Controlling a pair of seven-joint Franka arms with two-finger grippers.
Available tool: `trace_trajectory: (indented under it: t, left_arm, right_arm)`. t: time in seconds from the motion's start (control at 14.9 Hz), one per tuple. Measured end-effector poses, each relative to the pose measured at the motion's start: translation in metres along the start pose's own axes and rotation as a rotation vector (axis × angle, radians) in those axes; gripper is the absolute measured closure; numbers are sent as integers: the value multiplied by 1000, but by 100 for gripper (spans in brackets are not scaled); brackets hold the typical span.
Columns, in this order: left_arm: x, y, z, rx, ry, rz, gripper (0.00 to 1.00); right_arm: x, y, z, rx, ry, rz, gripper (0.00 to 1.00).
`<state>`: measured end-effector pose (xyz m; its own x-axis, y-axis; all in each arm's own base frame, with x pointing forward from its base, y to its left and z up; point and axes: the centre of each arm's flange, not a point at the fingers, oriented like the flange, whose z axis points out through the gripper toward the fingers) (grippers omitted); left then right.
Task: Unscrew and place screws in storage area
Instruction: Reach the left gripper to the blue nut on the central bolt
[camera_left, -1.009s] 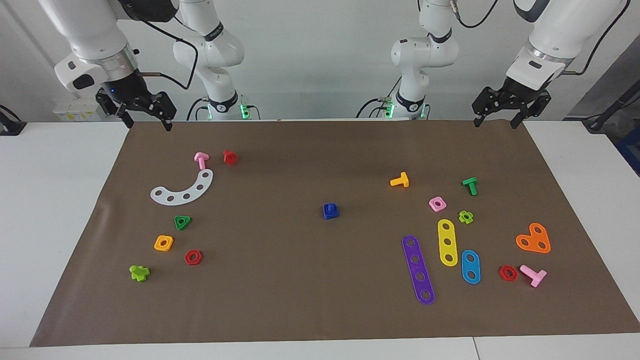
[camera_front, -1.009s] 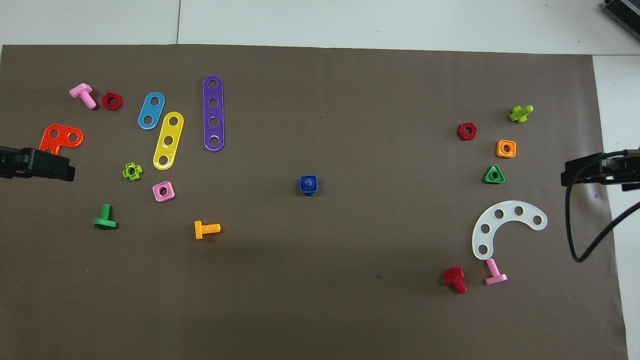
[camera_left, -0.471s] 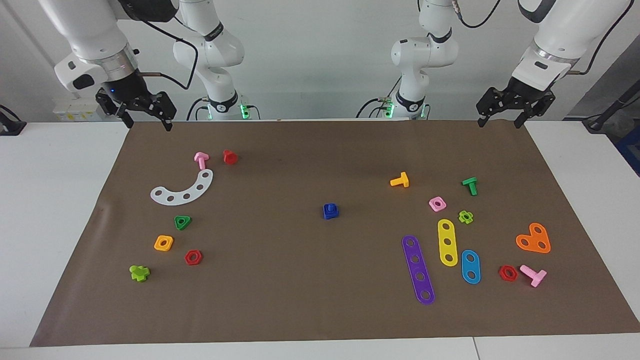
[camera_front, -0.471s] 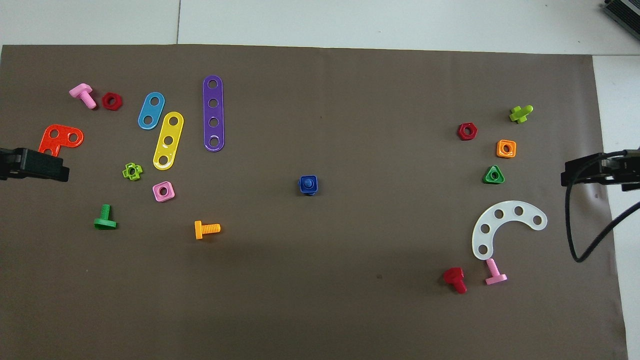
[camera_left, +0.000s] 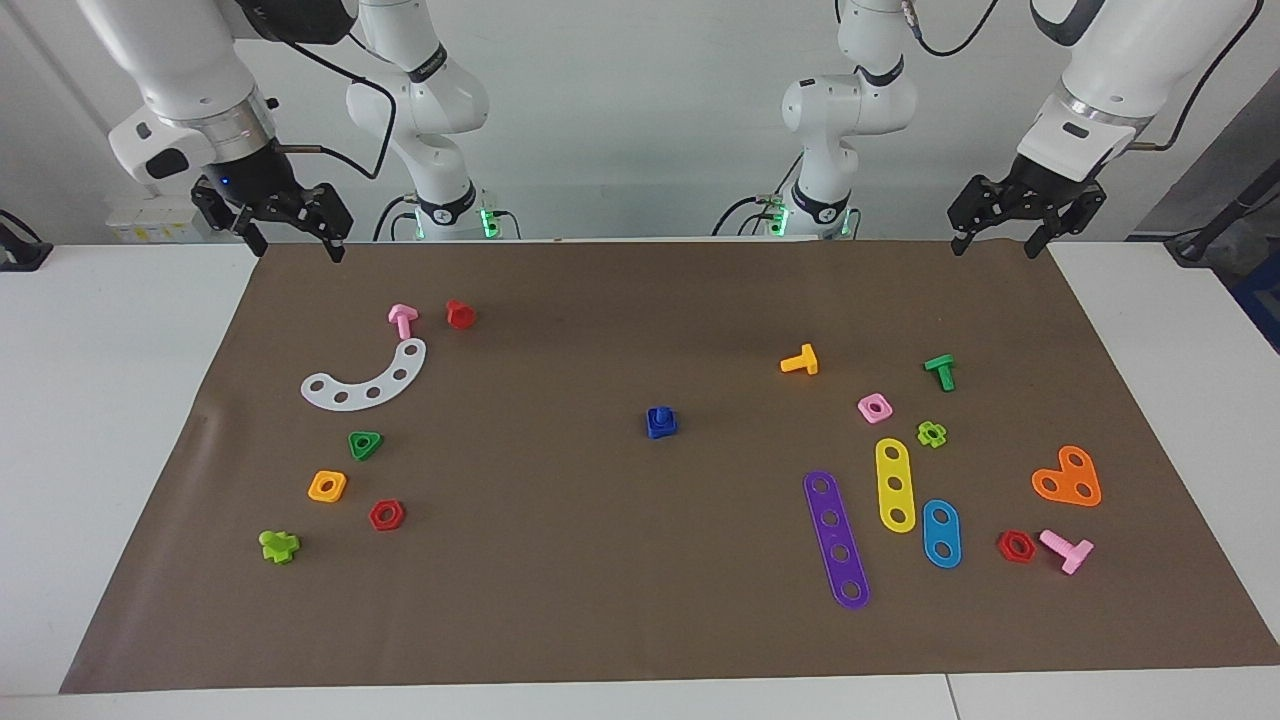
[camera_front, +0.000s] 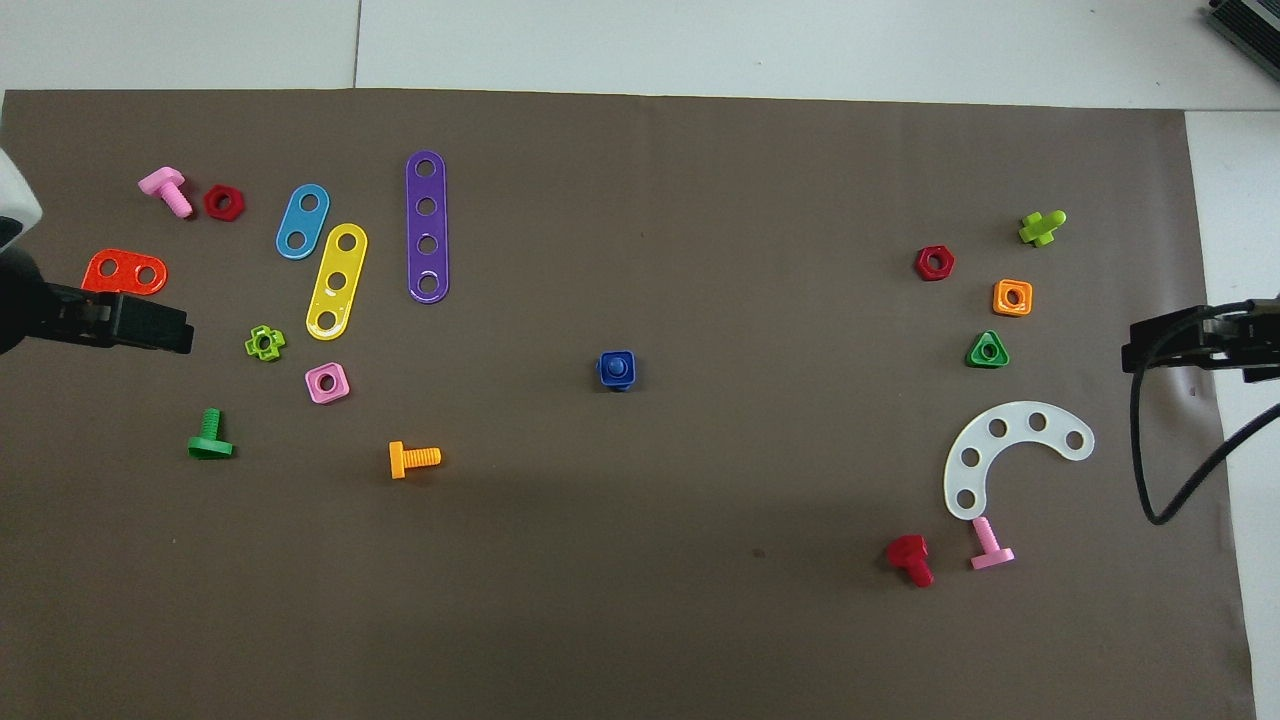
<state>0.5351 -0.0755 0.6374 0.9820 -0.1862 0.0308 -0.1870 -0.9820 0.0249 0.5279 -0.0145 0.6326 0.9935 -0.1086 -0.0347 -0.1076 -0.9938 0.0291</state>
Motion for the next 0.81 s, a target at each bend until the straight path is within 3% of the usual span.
trace_trajectory:
  t: [0.47,0.81]
  left_arm:
    - [14,88,47,-4,51,58,0]
    - [24,157,104,-34,41,82,1]
  right_arm:
    - [0,0,0,0,0,0,0]
    - [0,0,0,0,0,0,0]
